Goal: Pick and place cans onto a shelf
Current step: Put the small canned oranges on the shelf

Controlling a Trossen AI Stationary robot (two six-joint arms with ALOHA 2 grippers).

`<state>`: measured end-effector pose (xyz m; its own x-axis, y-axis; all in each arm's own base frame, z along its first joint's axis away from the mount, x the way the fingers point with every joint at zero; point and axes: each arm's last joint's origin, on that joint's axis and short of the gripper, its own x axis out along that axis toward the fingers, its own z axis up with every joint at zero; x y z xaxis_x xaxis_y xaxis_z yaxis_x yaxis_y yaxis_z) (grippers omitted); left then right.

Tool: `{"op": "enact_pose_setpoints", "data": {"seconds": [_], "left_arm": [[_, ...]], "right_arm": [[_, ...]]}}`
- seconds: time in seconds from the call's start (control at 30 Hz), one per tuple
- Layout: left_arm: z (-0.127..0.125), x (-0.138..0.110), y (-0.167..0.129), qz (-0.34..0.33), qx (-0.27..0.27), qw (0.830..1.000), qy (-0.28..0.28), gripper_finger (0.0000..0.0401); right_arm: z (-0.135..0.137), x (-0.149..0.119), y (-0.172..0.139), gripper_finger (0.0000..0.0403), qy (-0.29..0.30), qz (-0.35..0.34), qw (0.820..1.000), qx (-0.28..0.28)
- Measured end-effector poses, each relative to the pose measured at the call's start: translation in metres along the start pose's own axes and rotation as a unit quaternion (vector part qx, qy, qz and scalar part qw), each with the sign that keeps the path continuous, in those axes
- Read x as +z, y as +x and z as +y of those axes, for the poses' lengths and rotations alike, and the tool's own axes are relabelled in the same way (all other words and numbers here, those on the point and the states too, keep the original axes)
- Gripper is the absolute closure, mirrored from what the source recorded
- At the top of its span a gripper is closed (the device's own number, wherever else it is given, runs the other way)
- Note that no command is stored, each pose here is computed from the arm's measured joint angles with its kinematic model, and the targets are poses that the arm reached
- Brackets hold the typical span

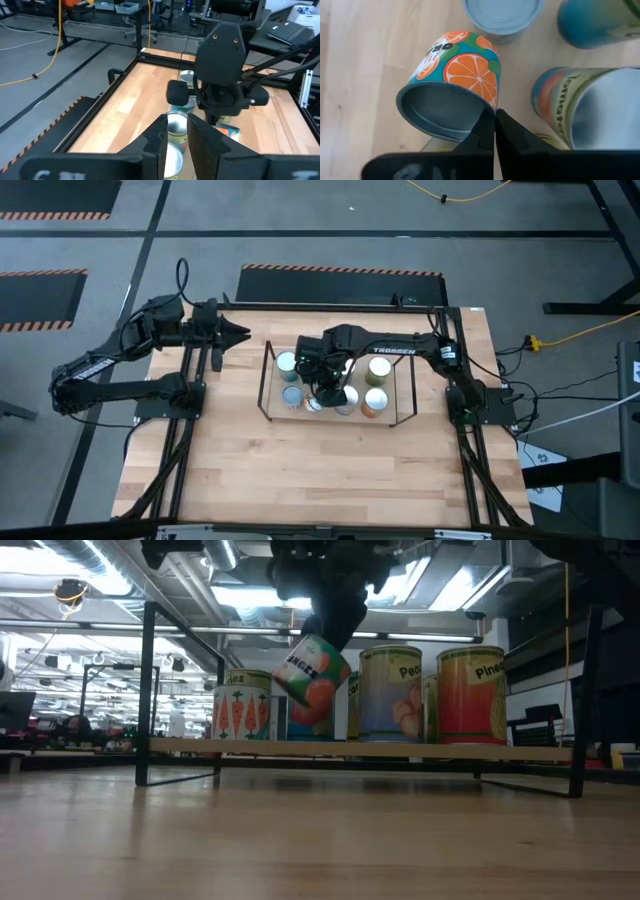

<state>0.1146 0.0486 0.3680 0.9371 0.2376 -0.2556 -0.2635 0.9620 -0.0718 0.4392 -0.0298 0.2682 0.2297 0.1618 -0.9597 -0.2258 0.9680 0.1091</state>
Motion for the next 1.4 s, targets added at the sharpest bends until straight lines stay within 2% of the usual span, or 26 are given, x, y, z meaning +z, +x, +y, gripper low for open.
{"op": "enact_pose_setpoints", "data": {"seconds": [0.13,0.5,1.07,1.4], "left_arm": [[-0.001,0.0,0.001,0.002,-0.004,1.0,0.001,0.0335],[-0.002,0.0,0.001,0.002,-0.006,1.0,0.002,0.0335],[-0.002,-0.001,0.001,0.003,-0.007,1.0,0.005,0.0335],[-0.002,-0.001,0.001,0.003,-0.007,1.0,0.005,0.0335]], "right_arm": [[-0.002,-0.001,0.0,0.04,0.001,0.009,0.999,-0.031],[-0.002,-0.001,0.0,0.04,0.002,0.01,0.999,-0.031],[-0.006,0.001,0.024,0.04,0.005,0.038,0.999,-0.022],[-0.006,0.001,0.024,0.0361,0.006,0.038,0.999,-0.022]]}}
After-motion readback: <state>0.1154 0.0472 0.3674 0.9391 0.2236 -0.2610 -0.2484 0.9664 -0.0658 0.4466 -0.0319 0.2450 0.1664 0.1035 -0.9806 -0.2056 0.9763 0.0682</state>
